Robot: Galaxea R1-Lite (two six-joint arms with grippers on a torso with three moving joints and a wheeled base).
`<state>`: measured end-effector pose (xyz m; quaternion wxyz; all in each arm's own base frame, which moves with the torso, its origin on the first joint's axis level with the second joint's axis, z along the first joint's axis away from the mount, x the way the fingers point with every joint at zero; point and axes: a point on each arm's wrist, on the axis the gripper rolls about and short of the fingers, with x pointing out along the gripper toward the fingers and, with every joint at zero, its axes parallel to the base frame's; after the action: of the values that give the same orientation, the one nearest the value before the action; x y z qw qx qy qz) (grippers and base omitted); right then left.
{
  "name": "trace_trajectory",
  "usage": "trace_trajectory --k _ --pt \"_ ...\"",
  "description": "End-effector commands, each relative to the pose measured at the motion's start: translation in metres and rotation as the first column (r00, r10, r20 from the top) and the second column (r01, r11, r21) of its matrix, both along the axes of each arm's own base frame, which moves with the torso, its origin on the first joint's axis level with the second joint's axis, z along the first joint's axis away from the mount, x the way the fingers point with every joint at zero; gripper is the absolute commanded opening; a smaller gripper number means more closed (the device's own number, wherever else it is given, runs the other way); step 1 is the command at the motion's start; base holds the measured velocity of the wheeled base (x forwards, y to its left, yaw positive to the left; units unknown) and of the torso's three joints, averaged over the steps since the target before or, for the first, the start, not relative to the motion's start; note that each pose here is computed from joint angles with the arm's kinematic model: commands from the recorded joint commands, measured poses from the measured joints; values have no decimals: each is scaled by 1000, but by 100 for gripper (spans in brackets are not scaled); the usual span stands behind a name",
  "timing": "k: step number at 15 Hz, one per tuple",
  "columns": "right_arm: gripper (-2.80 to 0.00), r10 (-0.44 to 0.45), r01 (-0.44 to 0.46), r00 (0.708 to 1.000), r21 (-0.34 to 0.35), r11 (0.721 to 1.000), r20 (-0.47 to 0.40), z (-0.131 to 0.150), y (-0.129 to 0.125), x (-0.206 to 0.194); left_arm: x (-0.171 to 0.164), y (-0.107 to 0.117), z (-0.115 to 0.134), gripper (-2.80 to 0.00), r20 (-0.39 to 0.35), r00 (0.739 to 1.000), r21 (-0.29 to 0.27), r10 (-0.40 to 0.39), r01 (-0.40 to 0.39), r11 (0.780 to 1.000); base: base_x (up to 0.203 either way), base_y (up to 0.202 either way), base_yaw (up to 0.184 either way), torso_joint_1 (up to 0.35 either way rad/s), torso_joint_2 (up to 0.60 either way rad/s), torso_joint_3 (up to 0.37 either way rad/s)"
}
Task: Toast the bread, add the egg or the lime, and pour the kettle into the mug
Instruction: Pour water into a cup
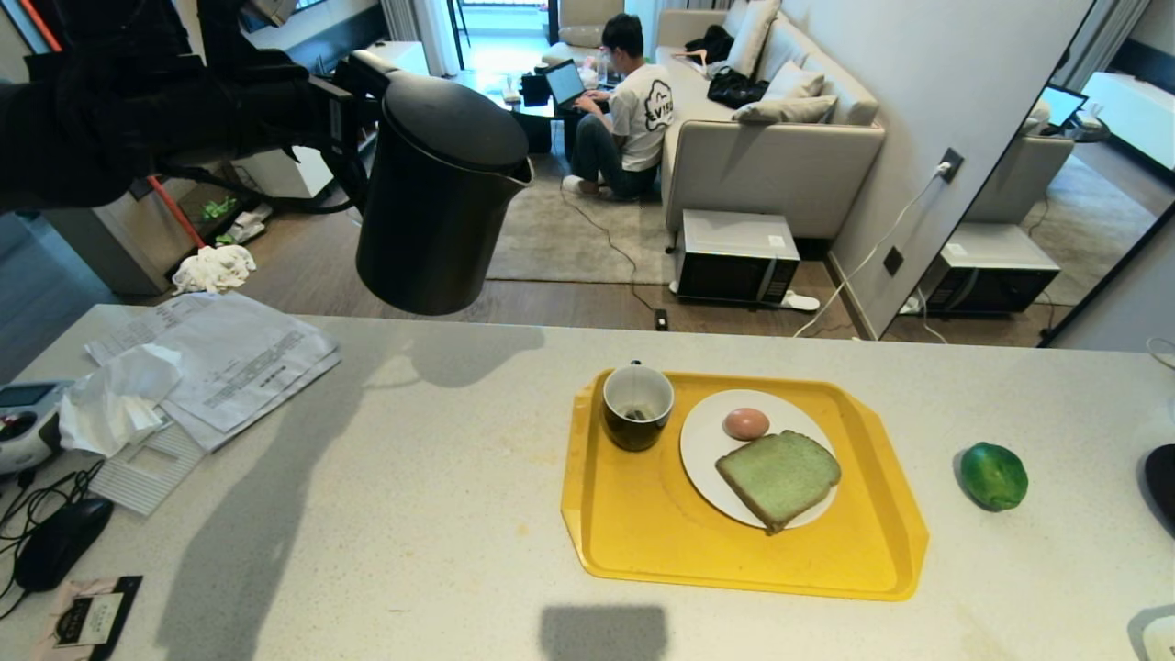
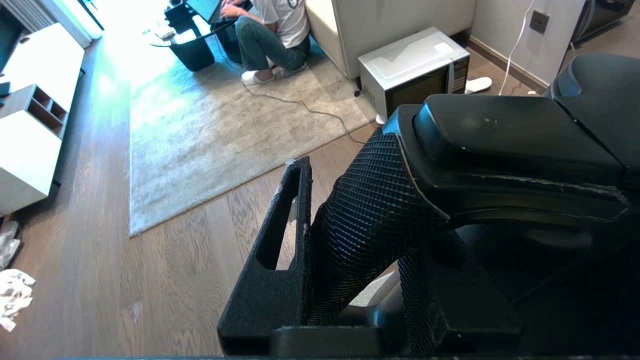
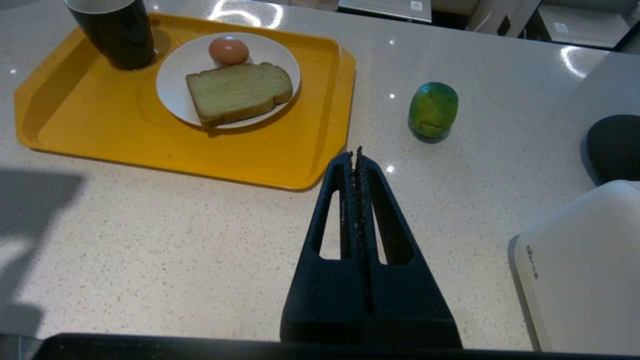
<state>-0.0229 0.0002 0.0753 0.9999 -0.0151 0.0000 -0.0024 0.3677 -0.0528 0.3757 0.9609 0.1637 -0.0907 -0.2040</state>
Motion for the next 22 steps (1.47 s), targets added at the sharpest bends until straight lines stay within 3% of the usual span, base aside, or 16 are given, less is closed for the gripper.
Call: trace_trajectory --k 1,6,10,15,18,22 --pt "-280 0 0 1000 1 1000 0 0 0 0 -7 1 7 -280 19 1000 -2 -4 4 1000 0 0 0 66 -123 -54" --pt "-280 0 0 1000 1 1000 -1 0 0 0 -26 3 22 -280 33 999 -17 -9 9 1000 0 0 0 8 -32 -5" --pt "-280 0 0 1000 1 1000 0 0 0 0 -41 1 31 -280 29 1000 -68 -3 5 998 0 0 0 0 0 0" --pt "-280 0 0 1000 1 1000 0 0 0 0 -49 1 19 -280 -12 1000 -128 4 -6 992 0 0 0 0 0 0" --pt "-280 0 0 1000 1 1000 0 0 0 0 -46 2 19 -280 -5 998 -163 55 -55 985 0 0 0 0 0 0" --pt "-280 0 0 1000 1 1000 0 0 0 0 -25 -4 2 -280 -51 990 -161 128 -135 978 0 0 0 1 0 -22"
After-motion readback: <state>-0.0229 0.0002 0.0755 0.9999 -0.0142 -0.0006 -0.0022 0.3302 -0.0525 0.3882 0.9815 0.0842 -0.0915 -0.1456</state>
